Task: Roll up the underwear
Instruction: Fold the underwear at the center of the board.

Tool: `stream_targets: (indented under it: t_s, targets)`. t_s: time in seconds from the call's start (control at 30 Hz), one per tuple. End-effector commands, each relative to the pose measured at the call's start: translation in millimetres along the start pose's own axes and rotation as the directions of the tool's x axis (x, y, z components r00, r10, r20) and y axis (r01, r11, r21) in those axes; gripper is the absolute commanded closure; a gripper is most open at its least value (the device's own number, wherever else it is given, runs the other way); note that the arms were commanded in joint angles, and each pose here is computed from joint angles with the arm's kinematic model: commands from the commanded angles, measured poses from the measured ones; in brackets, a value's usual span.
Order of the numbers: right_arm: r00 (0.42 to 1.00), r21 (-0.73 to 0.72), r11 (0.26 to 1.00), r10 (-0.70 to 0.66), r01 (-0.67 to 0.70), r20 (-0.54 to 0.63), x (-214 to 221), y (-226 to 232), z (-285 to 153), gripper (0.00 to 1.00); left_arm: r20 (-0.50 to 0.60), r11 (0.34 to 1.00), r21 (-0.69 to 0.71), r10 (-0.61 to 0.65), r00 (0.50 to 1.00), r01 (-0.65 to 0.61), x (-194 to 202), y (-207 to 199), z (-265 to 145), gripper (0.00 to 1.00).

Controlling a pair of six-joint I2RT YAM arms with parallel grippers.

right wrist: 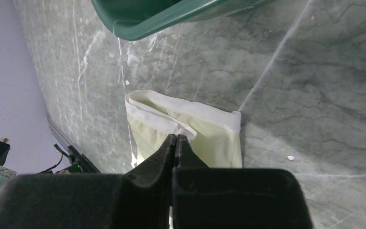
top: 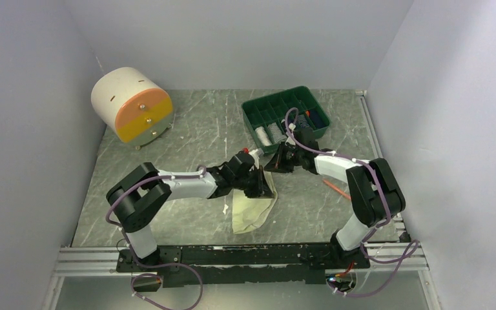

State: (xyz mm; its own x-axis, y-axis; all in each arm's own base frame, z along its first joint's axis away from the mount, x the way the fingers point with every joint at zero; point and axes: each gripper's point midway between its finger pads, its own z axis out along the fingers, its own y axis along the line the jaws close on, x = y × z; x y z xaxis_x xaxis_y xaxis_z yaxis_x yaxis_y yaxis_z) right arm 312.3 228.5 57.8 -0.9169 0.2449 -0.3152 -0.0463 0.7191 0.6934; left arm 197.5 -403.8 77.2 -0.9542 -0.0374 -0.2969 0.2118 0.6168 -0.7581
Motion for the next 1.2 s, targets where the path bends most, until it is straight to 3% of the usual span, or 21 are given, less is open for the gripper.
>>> stream_targets:
  t_s: [0.0,0.2,0.33,0.4,0.47,0.63,0.73,0.9,1.07,1.17]
  targets:
    - [0.995,-0.017,0.998,-0.057,0.059,0.078,-26,4,-1,1.00,0.000,0.997,0.077,0.021,1.000,-0.021,-1,-29,4,0.95]
    - [0.996,0.020,0.997,-0.074,0.073,0.051,-26,-7,7,0.98,-0.014,0.994,0.108,0.036,0.999,-0.034,5,-26,14,0.93]
    - [0.991,0.067,0.993,-0.107,0.101,0.082,-40,-5,1,0.93,-0.071,0.982,0.186,0.059,0.996,-0.045,15,-35,17,0.68]
    - [0.987,0.093,0.989,-0.124,0.114,0.102,-46,-4,-5,0.81,-0.046,0.974,0.219,0.067,0.997,-0.055,15,-40,6,0.56]
    - [0.984,0.088,0.987,-0.140,0.131,0.111,-48,1,-11,0.75,-0.025,0.970,0.228,0.091,0.996,-0.083,15,-45,-8,0.40]
    - [0.984,0.096,0.989,-0.126,0.115,0.124,-41,4,-28,0.57,0.048,0.969,0.169,0.177,0.983,-0.183,8,-54,-56,0.34]
    - [0.988,0.078,0.991,-0.113,0.105,0.110,-30,7,-33,0.52,0.104,0.984,0.022,0.175,0.979,-0.178,2,-33,-81,0.31]
    - [0.991,0.103,0.989,-0.112,0.104,0.072,-10,2,-28,0.50,0.181,0.966,-0.257,0.077,0.980,-0.029,-1,42,-112,0.29]
    - [0.988,0.148,0.979,-0.145,0.138,0.042,0,-3,-13,0.50,0.185,0.948,-0.317,0.039,0.982,0.022,9,73,-122,0.29]
    - [0.986,0.157,0.975,-0.163,0.157,0.026,2,-2,-1,0.55,0.173,0.944,-0.330,0.041,0.984,0.018,13,79,-120,0.29]
